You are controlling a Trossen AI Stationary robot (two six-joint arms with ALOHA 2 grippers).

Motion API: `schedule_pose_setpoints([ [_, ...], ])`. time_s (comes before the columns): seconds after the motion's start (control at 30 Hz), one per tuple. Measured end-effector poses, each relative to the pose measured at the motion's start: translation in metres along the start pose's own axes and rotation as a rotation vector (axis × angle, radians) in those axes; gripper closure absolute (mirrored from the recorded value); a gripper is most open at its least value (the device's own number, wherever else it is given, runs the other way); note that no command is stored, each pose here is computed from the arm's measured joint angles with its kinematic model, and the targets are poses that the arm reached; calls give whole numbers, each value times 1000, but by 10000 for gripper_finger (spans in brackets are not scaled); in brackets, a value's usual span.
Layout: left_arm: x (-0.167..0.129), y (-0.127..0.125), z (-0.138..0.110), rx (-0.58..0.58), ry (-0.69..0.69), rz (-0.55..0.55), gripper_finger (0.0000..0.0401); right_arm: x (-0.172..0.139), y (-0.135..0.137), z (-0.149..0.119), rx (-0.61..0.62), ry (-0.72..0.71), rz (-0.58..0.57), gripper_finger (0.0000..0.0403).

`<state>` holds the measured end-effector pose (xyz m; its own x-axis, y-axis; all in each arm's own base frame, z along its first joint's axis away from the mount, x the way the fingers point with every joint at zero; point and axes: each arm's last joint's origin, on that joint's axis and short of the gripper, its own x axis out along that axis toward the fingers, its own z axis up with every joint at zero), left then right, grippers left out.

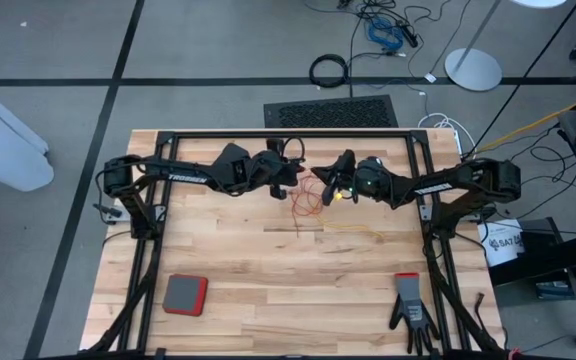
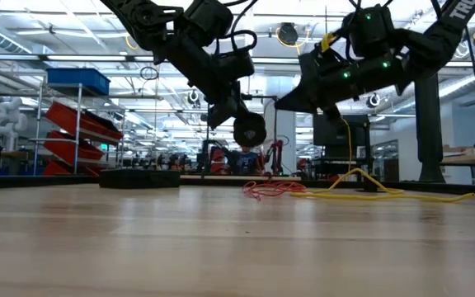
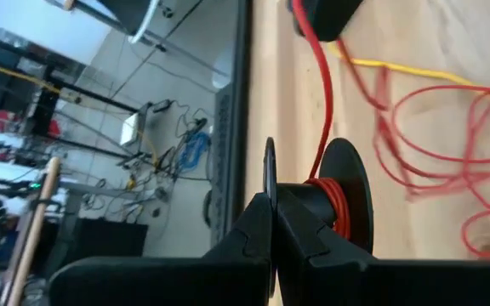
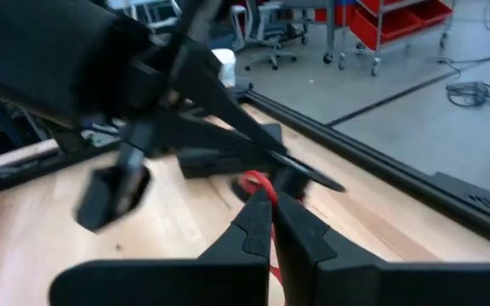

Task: Coil cords
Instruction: Coil the red wire on the spool

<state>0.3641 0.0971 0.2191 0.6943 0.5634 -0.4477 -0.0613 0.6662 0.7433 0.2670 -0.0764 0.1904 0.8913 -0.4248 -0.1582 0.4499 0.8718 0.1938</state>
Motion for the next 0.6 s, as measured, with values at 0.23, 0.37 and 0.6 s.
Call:
schedule_pose_setpoints([
  [0.23, -1, 12, 6, -62, 19, 190, 401, 10, 24, 23, -14, -11, 51, 403],
  [0.37, -3, 19, 11, -129, -24, 273, 401, 11, 34, 31, -34, -31, 13, 403],
  [0.6, -7, 29, 20, -275, -135, 363, 401, 15, 44, 26, -51, -76, -21, 403],
])
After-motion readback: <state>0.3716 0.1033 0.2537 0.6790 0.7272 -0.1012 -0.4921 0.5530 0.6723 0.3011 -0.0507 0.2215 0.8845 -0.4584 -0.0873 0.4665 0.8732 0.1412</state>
